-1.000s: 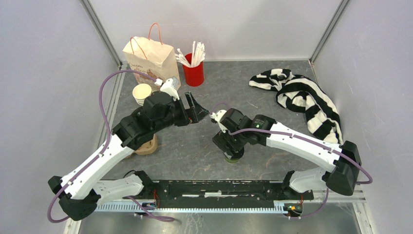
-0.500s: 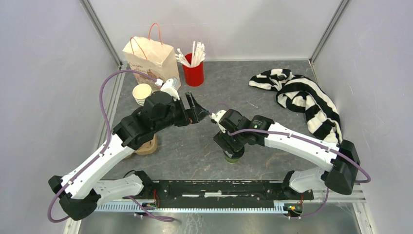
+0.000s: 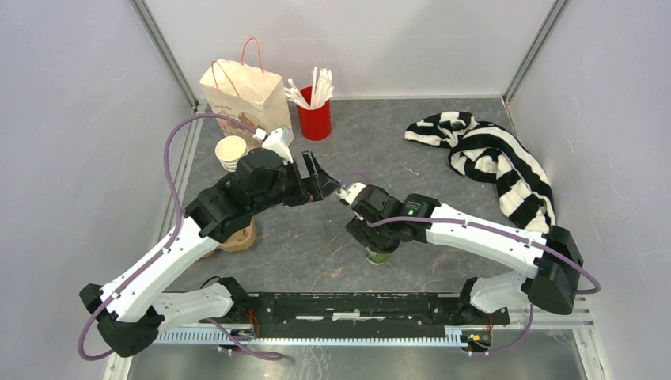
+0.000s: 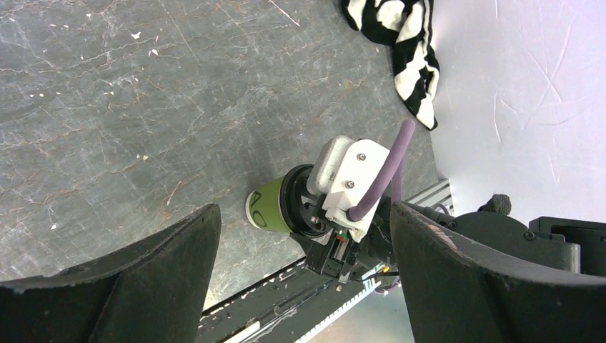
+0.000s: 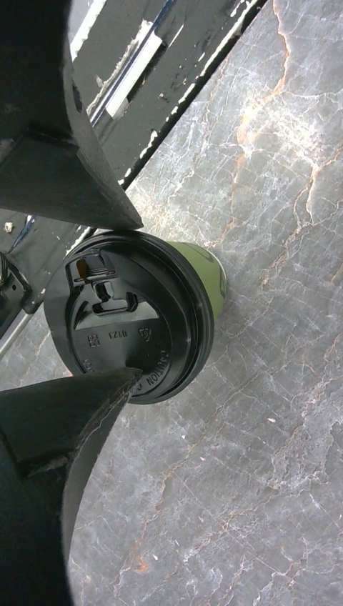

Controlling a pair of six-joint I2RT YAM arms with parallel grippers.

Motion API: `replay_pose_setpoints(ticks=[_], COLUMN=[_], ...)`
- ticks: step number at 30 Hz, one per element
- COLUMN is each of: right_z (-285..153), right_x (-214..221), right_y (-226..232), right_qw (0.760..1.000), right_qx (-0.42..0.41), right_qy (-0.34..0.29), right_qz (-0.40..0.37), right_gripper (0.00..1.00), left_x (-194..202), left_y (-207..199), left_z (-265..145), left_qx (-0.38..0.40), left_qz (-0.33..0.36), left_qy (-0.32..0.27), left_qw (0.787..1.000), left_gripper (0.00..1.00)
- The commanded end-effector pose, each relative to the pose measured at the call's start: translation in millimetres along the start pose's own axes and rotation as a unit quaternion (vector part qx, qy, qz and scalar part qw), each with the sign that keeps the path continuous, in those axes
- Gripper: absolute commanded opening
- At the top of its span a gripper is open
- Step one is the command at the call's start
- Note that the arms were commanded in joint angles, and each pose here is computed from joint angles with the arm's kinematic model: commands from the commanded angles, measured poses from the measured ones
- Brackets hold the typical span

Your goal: Pack the takeout coffee

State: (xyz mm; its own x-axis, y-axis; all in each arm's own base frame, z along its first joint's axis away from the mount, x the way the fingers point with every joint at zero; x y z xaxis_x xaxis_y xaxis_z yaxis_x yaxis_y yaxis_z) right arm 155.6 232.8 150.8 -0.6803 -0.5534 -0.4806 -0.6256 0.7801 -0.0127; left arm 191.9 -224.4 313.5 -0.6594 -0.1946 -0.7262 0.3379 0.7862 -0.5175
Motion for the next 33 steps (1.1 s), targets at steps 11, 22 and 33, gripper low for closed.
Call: replay_pose_setpoints(ticks=[11,22,33], right_z=[-32,-20,-7], right_x=[-12,-10,-10], right_y=[12,13,15], right_qw=[1.0,1.0,1.0], right_qx=[-0.022,-0.02,-0.019], right_qy=[-0.01,-0.011,-0.006], right_qz=[0.015,0.012,0.007], right_gripper=[0.92,0.92,0.94], left_x=[-8,-9,-9], left_y=[-4,-7,-6], left_z=[0,3,-1], left_qx=[0.009,0.014,0.012], left_qz=[0.015,0.015,0.017], left_qy=[-0.012,-0.011,-0.011], left_qw=[1.0,1.0,1.0], left_gripper=[0.94,0.94,0.94])
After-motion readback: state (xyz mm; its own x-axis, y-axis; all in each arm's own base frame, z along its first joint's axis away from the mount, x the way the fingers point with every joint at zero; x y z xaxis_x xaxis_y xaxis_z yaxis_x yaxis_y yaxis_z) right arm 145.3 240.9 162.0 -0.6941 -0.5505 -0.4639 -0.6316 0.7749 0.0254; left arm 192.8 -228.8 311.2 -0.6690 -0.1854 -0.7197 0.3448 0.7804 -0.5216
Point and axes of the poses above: each gripper's point midway between its finger pads, its own z axis out along the fingers, its own y axis along the line the jaws close on, x = y × z, the point moved 3 cm from there along -z, back along the fingers, and after that the axes turned 9 degrees about z, right-handed, at the moved point
